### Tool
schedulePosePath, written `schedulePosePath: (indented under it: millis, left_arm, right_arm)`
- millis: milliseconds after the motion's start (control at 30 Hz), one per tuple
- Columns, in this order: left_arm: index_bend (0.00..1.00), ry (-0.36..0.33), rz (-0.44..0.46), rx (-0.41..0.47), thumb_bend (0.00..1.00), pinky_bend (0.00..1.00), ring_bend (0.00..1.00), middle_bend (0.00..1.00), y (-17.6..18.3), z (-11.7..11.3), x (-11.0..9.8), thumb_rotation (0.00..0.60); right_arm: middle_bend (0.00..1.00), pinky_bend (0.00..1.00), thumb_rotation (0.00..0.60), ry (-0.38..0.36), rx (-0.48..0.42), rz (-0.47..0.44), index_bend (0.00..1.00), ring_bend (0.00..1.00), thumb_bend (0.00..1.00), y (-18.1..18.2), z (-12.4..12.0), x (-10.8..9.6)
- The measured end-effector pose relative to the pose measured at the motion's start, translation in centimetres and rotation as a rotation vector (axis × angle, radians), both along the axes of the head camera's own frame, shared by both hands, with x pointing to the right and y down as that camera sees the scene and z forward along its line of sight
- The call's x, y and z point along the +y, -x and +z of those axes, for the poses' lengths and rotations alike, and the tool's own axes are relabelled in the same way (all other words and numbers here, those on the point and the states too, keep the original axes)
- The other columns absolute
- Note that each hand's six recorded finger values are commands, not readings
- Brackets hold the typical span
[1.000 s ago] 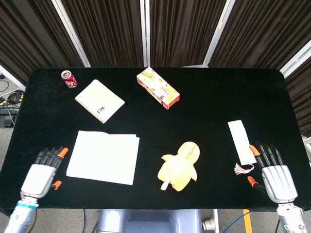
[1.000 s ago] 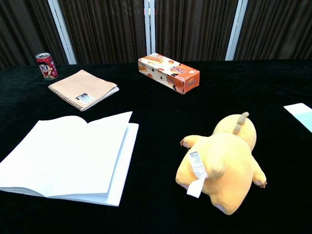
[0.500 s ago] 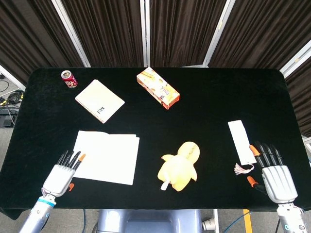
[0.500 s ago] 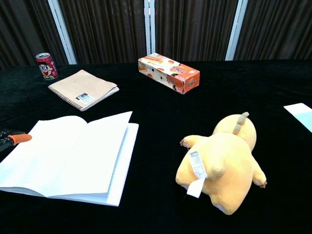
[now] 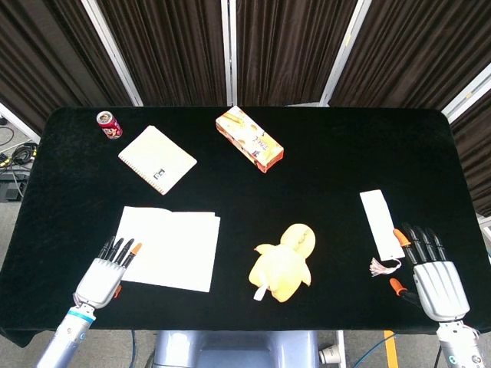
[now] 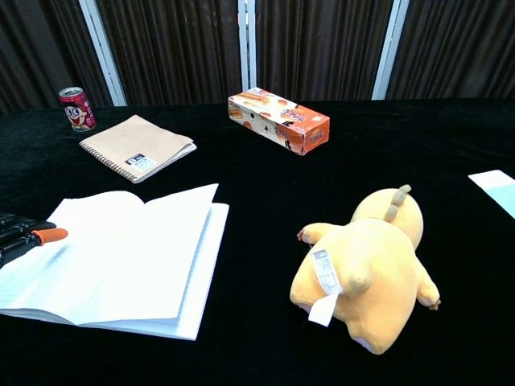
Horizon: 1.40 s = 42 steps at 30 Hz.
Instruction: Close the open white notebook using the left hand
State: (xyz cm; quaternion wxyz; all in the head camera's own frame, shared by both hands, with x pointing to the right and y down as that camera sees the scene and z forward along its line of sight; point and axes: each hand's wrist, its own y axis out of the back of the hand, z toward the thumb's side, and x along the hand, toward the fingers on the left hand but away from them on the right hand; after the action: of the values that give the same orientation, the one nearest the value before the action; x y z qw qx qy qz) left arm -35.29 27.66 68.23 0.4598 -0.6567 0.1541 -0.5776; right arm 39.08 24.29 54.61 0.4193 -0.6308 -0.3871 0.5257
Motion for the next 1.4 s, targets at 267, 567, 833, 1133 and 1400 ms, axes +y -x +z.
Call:
schedulePosePath:
  millis: [267, 567, 833, 1133, 1400]
  left_arm:
    - [0.00, -0.007, 0.013, -0.002, 0.30, 0.00, 0.00, 0.00, -0.5, 0.7, -0.1, 0.600]
    - [0.00, -0.020, 0.018, -0.014, 0.31, 0.00, 0.00, 0.00, -0.6, 1.2, -0.2, 0.600]
    - [0.00, -0.090, 0.034, -0.015, 0.37, 0.00, 0.00, 0.00, -0.9, 1.7, -0.8, 0.600]
    - [0.00, -0.168, 0.063, 0.009, 0.62, 0.00, 0.00, 0.00, -2.1, 1.3, -1.5, 0.600]
    - [0.00, -0.256, 0.097, 0.050, 0.61, 0.00, 0.00, 0.00, -3.4, -0.1, -2.5, 0.600]
  right_arm:
    - [0.00, 0.00, 0.600, 0.000, 0.002, 0.000, 0.00, 0.00, 0.10, 0.0, 0.0, 0.0]
    - [0.00, 0.00, 0.600, -0.005, -0.003, 0.003, 0.00, 0.00, 0.10, 0.0, -0.1, 0.0]
    - [0.00, 0.00, 0.600, -0.003, -0.001, -0.001, 0.00, 0.00, 0.10, 0.1, 0.0, 0.1]
    - [0.00, 0.00, 0.600, -0.001, -0.001, 0.000, 0.00, 0.00, 0.10, 0.0, 0.0, 0.1]
    - [0.00, 0.00, 0.600, 0.000, -0.002, 0.001, 0.00, 0.00, 0.10, 0.1, 0.0, 0.1]
